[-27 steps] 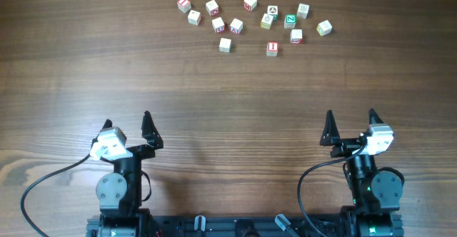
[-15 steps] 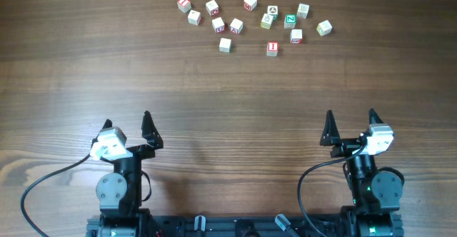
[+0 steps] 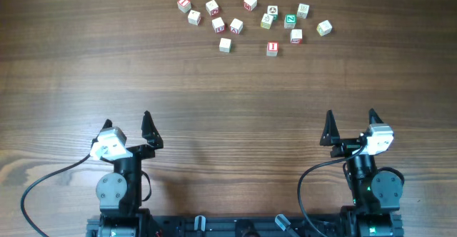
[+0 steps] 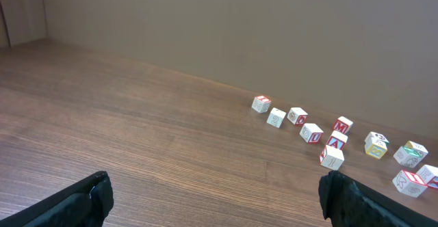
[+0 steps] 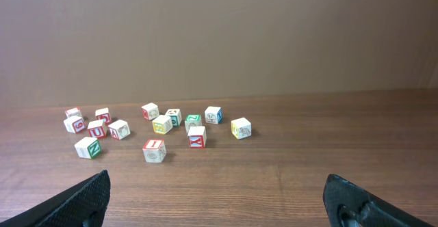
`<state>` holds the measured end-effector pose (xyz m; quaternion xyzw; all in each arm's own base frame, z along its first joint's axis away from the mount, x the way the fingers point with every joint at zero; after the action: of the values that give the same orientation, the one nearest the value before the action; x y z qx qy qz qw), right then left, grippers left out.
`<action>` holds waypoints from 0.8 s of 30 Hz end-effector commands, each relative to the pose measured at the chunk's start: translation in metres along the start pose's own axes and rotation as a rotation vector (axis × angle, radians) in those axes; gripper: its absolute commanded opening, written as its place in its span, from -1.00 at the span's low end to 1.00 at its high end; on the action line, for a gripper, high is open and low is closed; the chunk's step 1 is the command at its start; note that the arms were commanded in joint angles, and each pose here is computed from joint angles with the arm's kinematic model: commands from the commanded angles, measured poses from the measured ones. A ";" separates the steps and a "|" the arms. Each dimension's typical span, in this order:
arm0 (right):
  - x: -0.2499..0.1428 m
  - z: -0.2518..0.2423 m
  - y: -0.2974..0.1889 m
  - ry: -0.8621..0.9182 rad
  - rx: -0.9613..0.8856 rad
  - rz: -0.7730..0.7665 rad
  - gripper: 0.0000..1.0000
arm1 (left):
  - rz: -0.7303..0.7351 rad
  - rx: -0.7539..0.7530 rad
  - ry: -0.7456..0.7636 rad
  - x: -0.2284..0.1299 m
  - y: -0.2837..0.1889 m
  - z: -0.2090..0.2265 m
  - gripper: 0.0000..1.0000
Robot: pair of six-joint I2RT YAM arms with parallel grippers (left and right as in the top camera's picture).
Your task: Form a tower
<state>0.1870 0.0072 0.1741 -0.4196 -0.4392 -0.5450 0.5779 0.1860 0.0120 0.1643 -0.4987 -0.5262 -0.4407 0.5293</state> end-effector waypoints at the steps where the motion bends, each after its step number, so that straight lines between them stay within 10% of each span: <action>1: 0.000 0.002 0.000 -0.014 0.020 0.000 0.99 | 0.000 -0.001 0.022 -0.001 0.000 0.001 1.00; 24: 0.000 0.002 0.000 -0.014 0.020 0.000 0.99 | 0.001 -0.024 0.015 -0.001 0.000 -0.002 1.00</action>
<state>0.1870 0.0072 0.1741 -0.4196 -0.4392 -0.5450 0.5779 0.1861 0.0107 0.1643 -0.5020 -0.5234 -0.4438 0.5264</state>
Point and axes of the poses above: each gripper's point midway between its finger pads, its own y axis out along the fingers, its own z axis along the line the jaws close on, x = y × z, the point moved 6 cm from there along -y, back along the fingers, and after that the axes turned 11 degrees about y, right-handed, at the moved point
